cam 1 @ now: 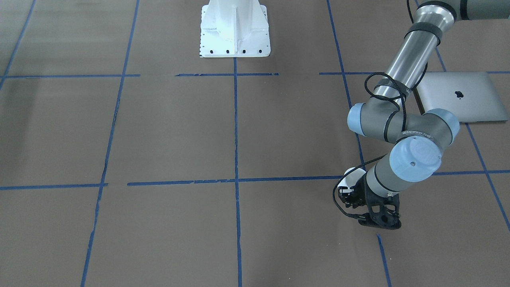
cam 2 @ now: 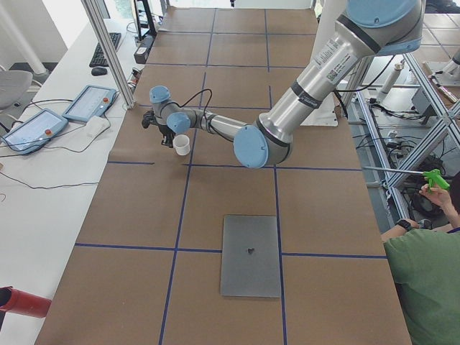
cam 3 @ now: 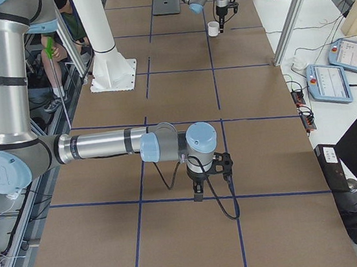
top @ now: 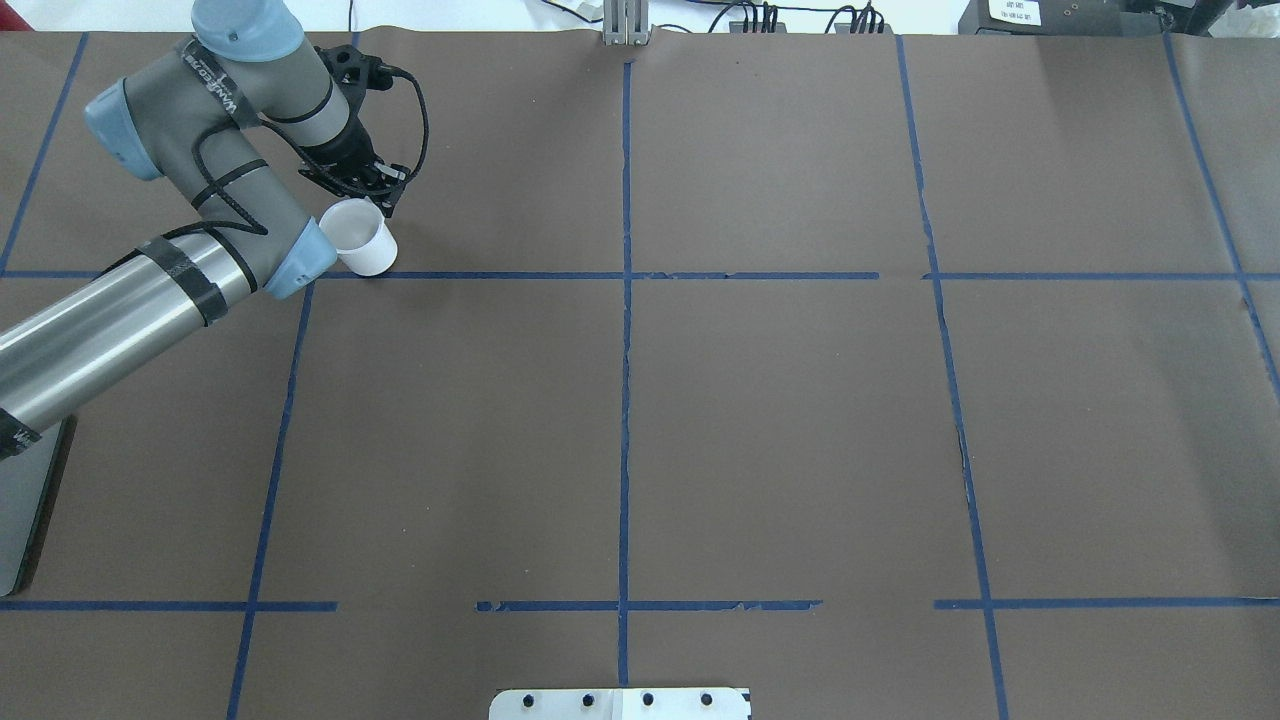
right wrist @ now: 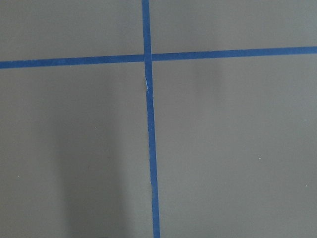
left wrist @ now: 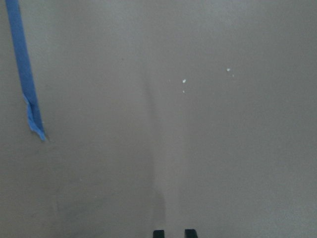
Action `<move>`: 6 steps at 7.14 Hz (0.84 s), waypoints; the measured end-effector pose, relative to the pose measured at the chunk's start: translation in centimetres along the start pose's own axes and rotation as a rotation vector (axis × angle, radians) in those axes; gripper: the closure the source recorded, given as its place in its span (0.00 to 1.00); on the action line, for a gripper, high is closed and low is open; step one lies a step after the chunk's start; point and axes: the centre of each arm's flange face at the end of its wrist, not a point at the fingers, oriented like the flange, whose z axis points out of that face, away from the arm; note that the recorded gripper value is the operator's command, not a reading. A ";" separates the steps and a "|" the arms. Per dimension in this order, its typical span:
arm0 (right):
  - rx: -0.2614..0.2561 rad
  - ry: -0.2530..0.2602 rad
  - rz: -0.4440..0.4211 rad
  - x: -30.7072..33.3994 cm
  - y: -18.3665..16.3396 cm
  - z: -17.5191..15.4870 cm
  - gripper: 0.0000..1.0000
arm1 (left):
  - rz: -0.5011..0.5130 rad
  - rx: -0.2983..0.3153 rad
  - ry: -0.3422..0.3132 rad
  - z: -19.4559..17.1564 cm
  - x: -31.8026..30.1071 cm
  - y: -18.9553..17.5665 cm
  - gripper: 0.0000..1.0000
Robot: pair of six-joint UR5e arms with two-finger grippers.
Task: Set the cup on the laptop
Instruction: 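Lift the mug with the left gripper and carry it toward the laptop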
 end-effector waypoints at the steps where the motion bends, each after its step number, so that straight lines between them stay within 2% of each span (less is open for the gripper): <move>1: 0.000 0.000 0.000 0.0 0.0 0.0 0.00 | -0.023 0.004 0.008 -2.5 -1.7 -0.3 1.00; 2: 0.000 0.000 0.000 0.0 0.0 0.0 0.00 | -0.044 0.010 0.008 -4.9 -3.8 0.3 1.00; 4: 0.000 0.000 0.000 0.0 0.0 0.0 0.00 | -0.107 0.032 -0.018 -9.6 -10.9 4.0 1.00; 6: 0.000 0.000 0.000 0.0 0.0 0.0 0.00 | -0.133 0.011 -0.062 -12.0 -18.6 12.1 1.00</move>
